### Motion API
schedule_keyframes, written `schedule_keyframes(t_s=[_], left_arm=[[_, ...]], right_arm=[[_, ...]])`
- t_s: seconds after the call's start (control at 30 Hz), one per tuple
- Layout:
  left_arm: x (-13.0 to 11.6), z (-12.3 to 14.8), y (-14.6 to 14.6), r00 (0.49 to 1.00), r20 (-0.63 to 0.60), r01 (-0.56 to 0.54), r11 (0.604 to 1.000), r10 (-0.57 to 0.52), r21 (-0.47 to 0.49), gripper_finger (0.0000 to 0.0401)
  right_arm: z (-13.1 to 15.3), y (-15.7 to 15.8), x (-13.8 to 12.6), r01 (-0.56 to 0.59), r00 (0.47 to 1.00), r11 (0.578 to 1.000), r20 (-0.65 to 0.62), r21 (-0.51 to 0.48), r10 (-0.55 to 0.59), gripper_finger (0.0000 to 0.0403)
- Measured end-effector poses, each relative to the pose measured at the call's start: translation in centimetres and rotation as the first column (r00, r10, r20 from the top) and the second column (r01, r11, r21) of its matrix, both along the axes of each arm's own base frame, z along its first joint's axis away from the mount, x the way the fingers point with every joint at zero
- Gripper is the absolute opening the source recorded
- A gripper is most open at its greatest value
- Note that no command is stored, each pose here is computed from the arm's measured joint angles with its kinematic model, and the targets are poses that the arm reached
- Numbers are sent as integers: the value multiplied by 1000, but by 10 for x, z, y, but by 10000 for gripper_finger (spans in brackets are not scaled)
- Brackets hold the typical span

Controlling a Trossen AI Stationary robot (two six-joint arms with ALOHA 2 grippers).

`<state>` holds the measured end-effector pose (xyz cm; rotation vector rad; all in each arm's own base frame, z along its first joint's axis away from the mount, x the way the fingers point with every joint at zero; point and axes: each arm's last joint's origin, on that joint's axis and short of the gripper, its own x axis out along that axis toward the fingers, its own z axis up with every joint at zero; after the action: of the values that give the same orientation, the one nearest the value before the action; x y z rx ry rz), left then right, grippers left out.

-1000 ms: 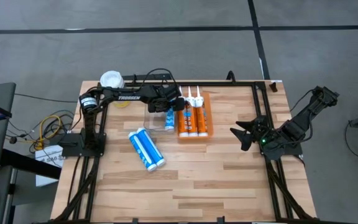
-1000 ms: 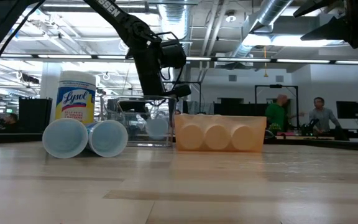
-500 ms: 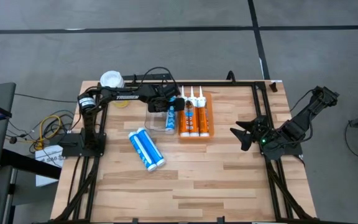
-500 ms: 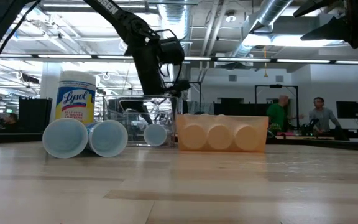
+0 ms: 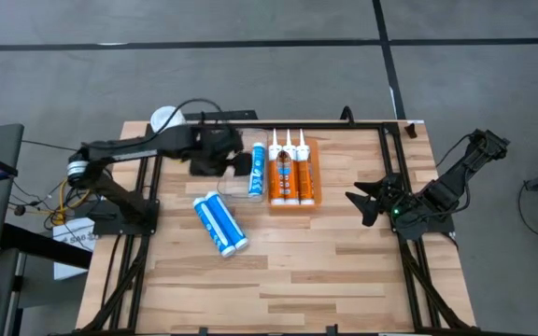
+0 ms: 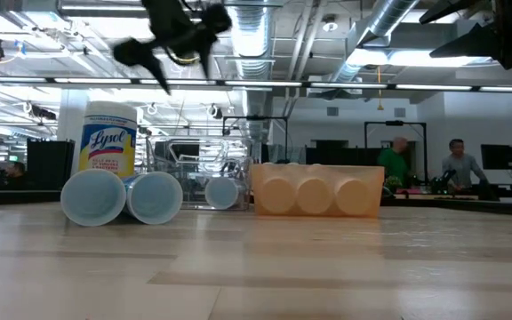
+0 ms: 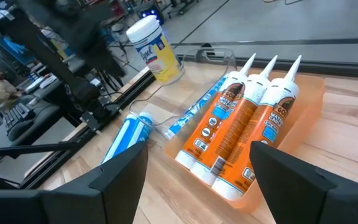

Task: Pick & place silicon tubes, Sealant and Lysol wipes
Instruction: Put the left blue sealant into the transparent bin

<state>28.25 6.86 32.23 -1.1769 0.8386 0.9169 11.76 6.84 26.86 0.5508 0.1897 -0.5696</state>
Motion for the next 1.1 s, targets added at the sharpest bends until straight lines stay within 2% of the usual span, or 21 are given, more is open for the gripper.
schedule_keyframes(t_s=[0.2,0.4,0.63,0.73,0.97,1.1], left_arm=[[-13,-11,-62,969,-211,-141,989,129,-44,307],[-13,-39,-103,928,-262,-283,958,264,-37,307],[-25,-79,-124,867,-299,-428,903,398,-41,307],[-27,-96,-129,852,-286,-476,876,439,-72,307],[-30,-133,-130,827,-241,-549,821,508,-158,307],[-36,-142,-128,791,-260,-598,789,553,-140,307]], right_arm=[[0,0,0,0,1000,1000,0,0,0,276],[0,0,0,-2,1000,1000,-1,0,2,276],[0,2,-1,-22,1000,1000,-6,3,22,276],[0,4,-2,-37,999,999,-6,2,37,276],[0,5,-3,-51,999,999,-8,-1,51,276],[0,5,-3,-51,999,999,-8,-1,51,276]])
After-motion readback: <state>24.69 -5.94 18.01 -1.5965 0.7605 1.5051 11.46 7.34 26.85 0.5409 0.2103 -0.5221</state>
